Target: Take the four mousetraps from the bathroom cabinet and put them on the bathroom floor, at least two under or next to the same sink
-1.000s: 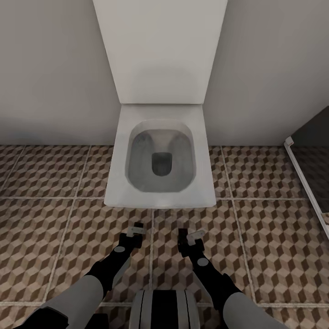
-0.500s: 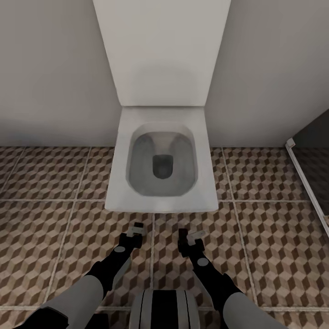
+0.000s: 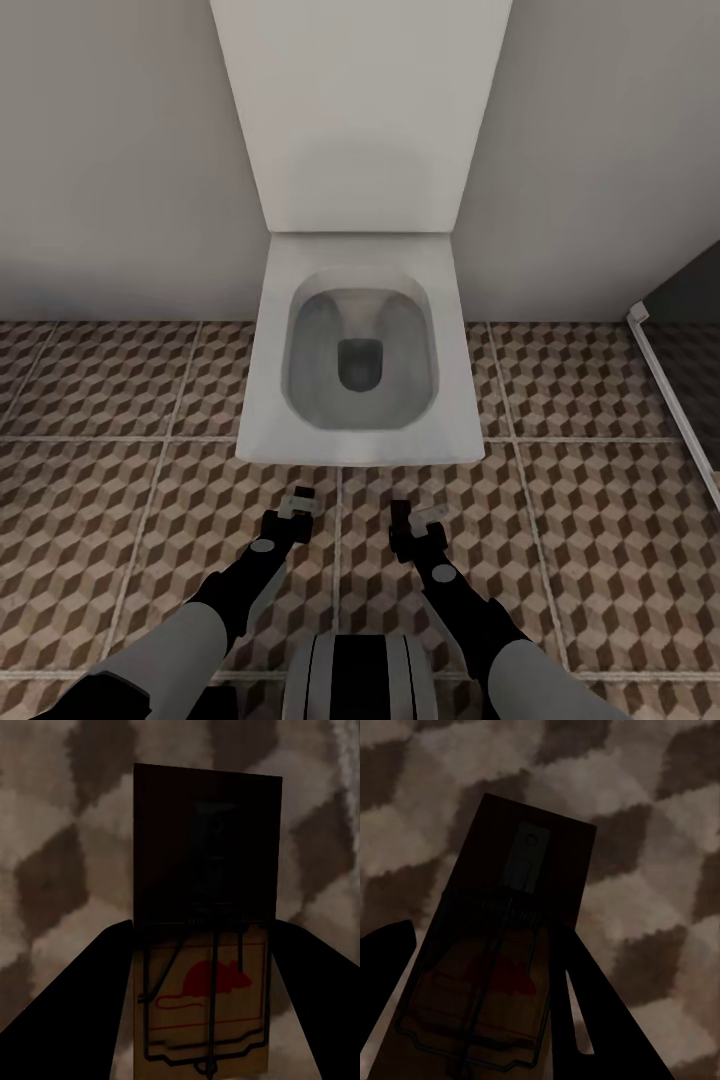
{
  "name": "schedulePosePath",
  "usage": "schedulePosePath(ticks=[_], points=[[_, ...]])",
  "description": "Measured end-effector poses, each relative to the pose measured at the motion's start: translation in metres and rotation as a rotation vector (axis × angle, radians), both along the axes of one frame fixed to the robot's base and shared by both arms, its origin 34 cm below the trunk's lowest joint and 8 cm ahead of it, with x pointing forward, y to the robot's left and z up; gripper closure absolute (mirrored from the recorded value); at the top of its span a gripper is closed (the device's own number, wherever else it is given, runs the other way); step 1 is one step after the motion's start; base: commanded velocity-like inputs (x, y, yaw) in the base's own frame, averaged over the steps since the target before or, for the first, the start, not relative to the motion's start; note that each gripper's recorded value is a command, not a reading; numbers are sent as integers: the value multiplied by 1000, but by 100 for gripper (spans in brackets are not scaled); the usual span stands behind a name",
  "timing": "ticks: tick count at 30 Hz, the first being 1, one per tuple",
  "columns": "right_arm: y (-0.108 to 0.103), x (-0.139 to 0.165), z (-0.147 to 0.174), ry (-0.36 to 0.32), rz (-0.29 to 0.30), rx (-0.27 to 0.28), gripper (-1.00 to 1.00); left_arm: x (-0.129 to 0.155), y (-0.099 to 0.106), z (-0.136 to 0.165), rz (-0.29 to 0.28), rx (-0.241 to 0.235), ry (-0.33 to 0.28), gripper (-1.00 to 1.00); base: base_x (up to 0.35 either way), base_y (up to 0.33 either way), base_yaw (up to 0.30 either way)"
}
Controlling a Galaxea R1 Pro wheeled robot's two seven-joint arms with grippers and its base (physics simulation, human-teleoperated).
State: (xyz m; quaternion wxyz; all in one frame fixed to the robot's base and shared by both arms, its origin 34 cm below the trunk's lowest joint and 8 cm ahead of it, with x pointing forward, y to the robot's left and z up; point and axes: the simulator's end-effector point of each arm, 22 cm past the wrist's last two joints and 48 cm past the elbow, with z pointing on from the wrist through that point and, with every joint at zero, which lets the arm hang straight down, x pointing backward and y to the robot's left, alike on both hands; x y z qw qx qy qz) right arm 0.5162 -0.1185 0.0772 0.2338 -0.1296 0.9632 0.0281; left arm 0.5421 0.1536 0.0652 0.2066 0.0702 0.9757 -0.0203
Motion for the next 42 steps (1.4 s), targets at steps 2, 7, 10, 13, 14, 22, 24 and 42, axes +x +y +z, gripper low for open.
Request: schedulePosePath(ticks=[2, 7, 10, 13, 14, 22, 24, 42], points=[[0, 0, 0, 0, 0, 0, -100, 0, 0, 0, 0, 0, 0, 100, 0, 0, 0], [1, 0, 0, 0, 1, 1, -100, 0, 0, 0, 0, 0, 0, 100, 0, 0, 0], [0, 0, 0, -1, 1, 1, -100, 0, 0, 0, 0, 0, 0, 100, 0, 0, 0], [0, 0, 0, -1, 1, 1, -100, 0, 0, 0, 0, 0, 0, 100, 0, 0, 0], [0, 0, 0, -1, 1, 1, -100, 0, 0, 0, 0, 0, 0, 100, 0, 0, 0], [0, 0, 0, -1, 1, 1, -100, 0, 0, 0, 0, 0, 0, 100, 0, 0, 0], [0, 0, 0, -1, 1, 1, -100, 0, 0, 0, -1, 0, 0, 100, 0, 0, 0], [0, 1, 0, -1, 1, 1, -100, 0, 0, 0, -2, 1, 0, -100, 0, 0, 0]])
